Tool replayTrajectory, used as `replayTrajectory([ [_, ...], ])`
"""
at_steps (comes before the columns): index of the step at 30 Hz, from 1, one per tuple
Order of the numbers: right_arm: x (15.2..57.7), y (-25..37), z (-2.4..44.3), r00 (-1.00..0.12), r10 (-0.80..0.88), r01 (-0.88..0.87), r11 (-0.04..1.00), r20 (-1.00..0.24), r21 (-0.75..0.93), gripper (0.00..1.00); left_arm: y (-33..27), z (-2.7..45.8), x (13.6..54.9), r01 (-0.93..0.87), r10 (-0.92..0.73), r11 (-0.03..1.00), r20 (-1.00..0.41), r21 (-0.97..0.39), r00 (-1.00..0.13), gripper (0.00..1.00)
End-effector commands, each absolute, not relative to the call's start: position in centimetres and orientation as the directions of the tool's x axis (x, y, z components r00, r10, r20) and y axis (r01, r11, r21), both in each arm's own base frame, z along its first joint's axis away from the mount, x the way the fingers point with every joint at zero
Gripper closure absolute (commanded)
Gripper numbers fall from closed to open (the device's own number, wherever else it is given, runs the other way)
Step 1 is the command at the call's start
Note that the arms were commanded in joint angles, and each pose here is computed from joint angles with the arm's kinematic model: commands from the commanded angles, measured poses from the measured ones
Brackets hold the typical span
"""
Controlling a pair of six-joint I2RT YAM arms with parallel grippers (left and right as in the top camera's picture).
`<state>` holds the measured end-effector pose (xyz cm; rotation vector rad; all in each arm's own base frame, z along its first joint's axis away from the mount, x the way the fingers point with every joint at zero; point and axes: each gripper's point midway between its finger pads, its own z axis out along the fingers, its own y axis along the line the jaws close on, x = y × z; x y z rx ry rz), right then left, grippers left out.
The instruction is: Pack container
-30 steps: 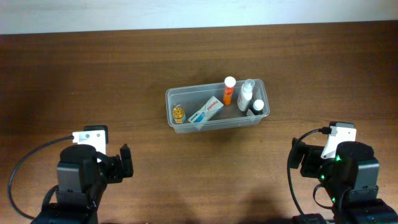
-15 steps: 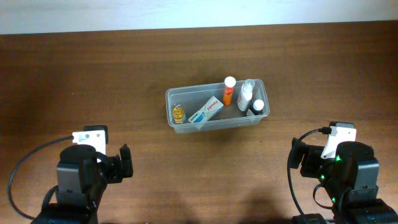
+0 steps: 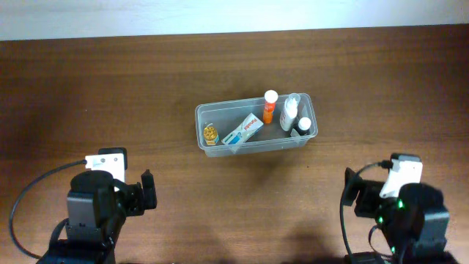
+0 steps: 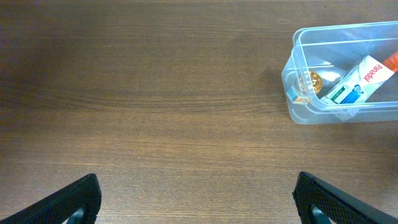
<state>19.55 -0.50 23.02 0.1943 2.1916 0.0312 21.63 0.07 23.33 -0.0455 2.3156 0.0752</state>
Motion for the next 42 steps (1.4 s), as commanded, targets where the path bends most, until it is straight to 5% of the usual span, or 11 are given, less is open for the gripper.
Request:
replayTrajectory([
  [1,19.4,-0.6,21.6,-0.536,0.152,0.127,0.987,-0.83,0.099,0.02,0.3,23.2,21.5,-0.064,-0.004,0.997,-0.735,0.054,-0.679,0.01],
  [11,20.7,-0.5,19.0,-0.234,0.17,0.084,0.985,-0.957,0.154,0.02,0.3,23.2,21.5,-0.064,-0.004,0.997,-0.735,0.054,-0.679,0.01],
  [23,23.9,-0.4,20.1,-0.002,-0.099,0.046,0.994,-0.995,-0.099,0.02,0.3,23.2,21.5,-0.064,-0.004,0.997,-0.735,0.054,-0.679,0.01],
  [42,24.6,-0.5,15.7,-0.076,-0.101,0.042,0.994,-0.992,-0.104,0.02,0.3,23.2,21.5,-0.063,-0.003,0.997,-0.735,0.054,-0.679,0.01],
])
